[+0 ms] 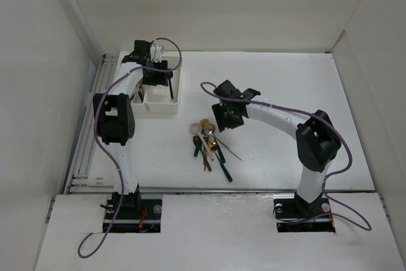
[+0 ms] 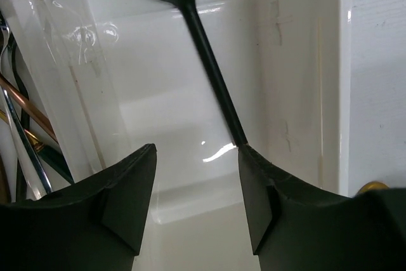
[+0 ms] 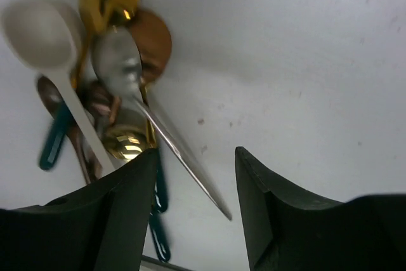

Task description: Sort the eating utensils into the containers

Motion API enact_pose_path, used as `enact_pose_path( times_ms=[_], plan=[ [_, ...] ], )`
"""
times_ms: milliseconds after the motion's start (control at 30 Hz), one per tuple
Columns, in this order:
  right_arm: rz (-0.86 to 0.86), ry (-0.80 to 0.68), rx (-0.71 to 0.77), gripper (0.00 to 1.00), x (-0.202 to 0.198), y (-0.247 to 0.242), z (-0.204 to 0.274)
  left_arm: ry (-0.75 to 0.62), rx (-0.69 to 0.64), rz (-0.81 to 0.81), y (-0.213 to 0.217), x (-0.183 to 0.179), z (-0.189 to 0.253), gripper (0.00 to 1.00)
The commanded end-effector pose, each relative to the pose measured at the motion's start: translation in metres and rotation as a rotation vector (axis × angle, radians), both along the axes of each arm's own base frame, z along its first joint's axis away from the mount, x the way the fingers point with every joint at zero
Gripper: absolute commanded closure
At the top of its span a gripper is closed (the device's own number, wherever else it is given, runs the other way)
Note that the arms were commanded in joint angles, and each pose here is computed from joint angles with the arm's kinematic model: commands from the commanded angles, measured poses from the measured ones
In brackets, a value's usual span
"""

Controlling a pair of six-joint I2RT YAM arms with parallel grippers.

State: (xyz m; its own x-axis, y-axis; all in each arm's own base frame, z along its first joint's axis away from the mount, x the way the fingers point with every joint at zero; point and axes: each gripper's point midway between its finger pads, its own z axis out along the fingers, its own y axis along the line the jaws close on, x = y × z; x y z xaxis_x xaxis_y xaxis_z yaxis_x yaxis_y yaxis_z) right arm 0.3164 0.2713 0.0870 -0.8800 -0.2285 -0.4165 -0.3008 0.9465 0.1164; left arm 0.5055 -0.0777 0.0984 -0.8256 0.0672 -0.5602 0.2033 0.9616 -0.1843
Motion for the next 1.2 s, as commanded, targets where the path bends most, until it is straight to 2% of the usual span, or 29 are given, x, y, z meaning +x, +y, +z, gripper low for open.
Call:
enact_pose_path(
  times_ms=[0, 67, 167, 333, 467, 600, 633, 700, 733, 867, 967, 1000, 1100, 1133, 1167],
  plan=[
    [0.152, -0.01, -0.032, 0.42, -0.039, 0.001, 0.004, -0.117, 0.031, 0.022, 0.01, 0.01, 0.049, 0.48],
    [0.21, 0.026, -0.07, 0.42, -0.064, 0.0, -0.012, -0.146, 0.036, 0.028, 0.012, 0.009, 0.063, 0.48],
    [0.2, 0.047, -0.077, 0.45, -0.071, 0.0, -0.027, -0.186, 0.04, 0.046, 0.019, 0.008, 0.083, 0.48],
    [0.145, 0.045, -0.132, 0.48, -0.062, -0.004, -0.054, -0.244, 0.045, 0.074, 0.032, 0.002, 0.112, 0.47],
    [0.116, 0.036, -0.189, 0.53, -0.048, -0.002, -0.075, -0.27, 0.059, 0.086, 0.04, -0.01, 0.129, 0.45],
    [0.114, 0.043, -0.208, 0.69, -0.043, 0.0, -0.087, -0.287, 0.069, 0.103, 0.053, -0.019, 0.14, 0.44],
    [0.111, 0.038, -0.215, 0.81, -0.042, -0.001, -0.087, -0.291, 0.07, 0.113, 0.058, -0.022, 0.143, 0.44],
    [0.102, 0.016, -0.224, 1.0, -0.037, -0.001, -0.084, -0.295, 0.072, 0.127, 0.065, -0.025, 0.146, 0.44],
    [0.098, 0.009, -0.231, 1.0, -0.036, -0.003, -0.084, -0.307, 0.065, 0.122, 0.063, -0.027, 0.151, 0.44],
    [0.051, -0.107, -0.255, 1.0, -0.016, -0.008, -0.039, -0.329, 0.071, 0.165, 0.083, -0.033, 0.162, 0.44],
    [-0.007, -0.254, -0.175, 1.0, 0.019, 0.015, 0.029, -0.34, 0.075, 0.192, 0.096, -0.036, 0.165, 0.44],
    [-0.047, -0.358, -0.069, 1.0, 0.043, 0.038, 0.082, -0.34, 0.077, 0.203, 0.101, -0.036, 0.165, 0.42],
    [-0.106, -0.451, 0.057, 1.0, 0.076, 0.073, 0.132, -0.344, 0.09, 0.246, 0.114, -0.04, 0.164, 0.41],
    [-0.136, -0.545, 0.18, 1.0, 0.094, 0.093, 0.184, -0.324, 0.089, 0.26, 0.114, -0.042, 0.156, 0.4],
    [-0.156, -0.553, 0.211, 1.0, 0.107, 0.109, 0.18, -0.338, 0.089, 0.261, 0.114, -0.042, 0.159, 0.4]
  ],
)
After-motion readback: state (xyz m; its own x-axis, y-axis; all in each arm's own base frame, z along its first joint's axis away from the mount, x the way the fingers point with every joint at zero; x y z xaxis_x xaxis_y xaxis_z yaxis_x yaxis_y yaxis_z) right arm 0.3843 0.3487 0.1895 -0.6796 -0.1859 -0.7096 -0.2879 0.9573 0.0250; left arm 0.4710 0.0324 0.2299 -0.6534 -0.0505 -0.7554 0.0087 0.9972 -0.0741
